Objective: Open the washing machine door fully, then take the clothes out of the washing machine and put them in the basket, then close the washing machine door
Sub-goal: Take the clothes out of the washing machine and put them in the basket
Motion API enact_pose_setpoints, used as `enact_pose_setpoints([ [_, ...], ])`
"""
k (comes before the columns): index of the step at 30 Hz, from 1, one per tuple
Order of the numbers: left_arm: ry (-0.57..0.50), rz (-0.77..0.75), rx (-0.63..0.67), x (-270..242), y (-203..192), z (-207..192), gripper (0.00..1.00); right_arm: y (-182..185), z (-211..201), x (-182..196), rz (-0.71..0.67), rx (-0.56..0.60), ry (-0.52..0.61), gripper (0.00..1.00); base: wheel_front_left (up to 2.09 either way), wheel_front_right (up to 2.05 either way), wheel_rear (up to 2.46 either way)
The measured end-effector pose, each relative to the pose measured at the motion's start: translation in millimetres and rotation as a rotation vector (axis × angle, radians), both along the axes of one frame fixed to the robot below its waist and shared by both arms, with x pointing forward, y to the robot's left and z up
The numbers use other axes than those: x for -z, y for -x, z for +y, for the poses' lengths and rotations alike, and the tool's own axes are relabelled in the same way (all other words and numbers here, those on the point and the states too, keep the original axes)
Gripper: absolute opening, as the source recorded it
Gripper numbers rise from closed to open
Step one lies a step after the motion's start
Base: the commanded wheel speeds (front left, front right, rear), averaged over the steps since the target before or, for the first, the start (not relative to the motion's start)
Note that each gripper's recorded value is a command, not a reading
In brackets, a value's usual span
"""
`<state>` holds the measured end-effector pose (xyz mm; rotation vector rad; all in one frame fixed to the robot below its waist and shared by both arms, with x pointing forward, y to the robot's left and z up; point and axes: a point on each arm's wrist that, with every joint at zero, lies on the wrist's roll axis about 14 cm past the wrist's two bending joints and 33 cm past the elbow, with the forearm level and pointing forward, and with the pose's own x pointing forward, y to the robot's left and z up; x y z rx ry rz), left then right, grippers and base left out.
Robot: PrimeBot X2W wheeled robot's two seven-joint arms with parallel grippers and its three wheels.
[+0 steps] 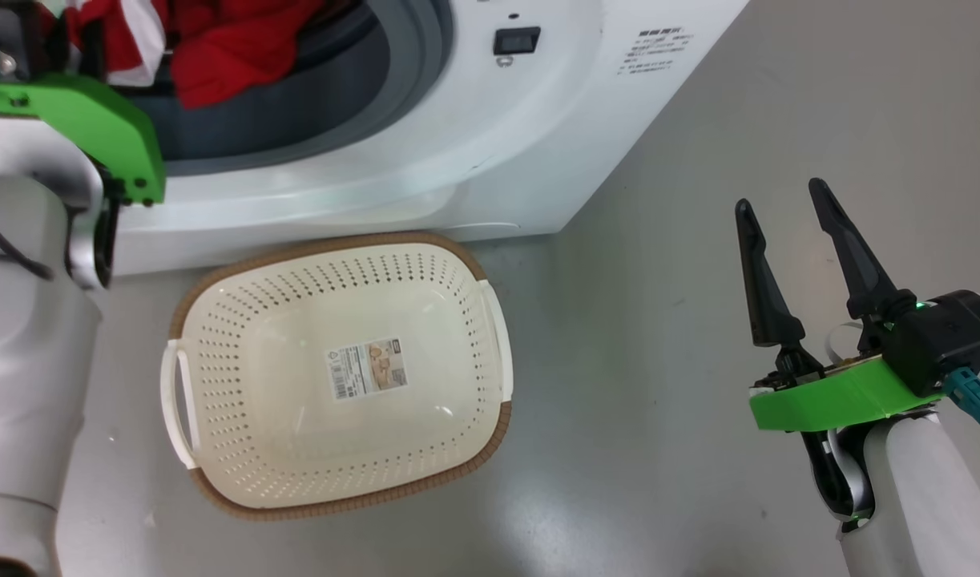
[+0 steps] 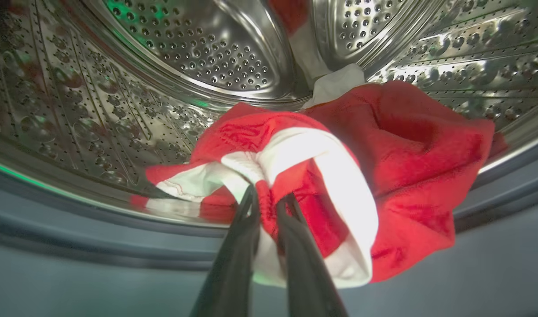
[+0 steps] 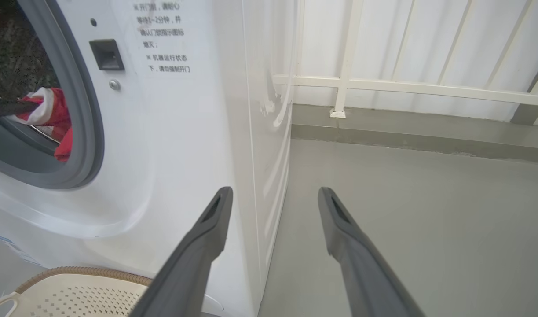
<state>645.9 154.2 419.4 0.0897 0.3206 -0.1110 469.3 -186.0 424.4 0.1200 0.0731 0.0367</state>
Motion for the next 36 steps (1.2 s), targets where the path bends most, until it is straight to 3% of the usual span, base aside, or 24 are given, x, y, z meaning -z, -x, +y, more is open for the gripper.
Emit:
enact_pose_setpoints([
  [15,0.074,-0.177,0.01,-39.3,37.0,-3.7,0.0,9.8,6.5,-26.3,-0.052,-0.013,-0.01,1.0,0.0,0.0,0.0],
  [36,0.111,-0.285,0.006,-70.5,129.8,-7.1,0.0,42.7,15.3,-63.5,-0.121,-0.033,-0.023,1.0,0.0,0.0,0.0],
])
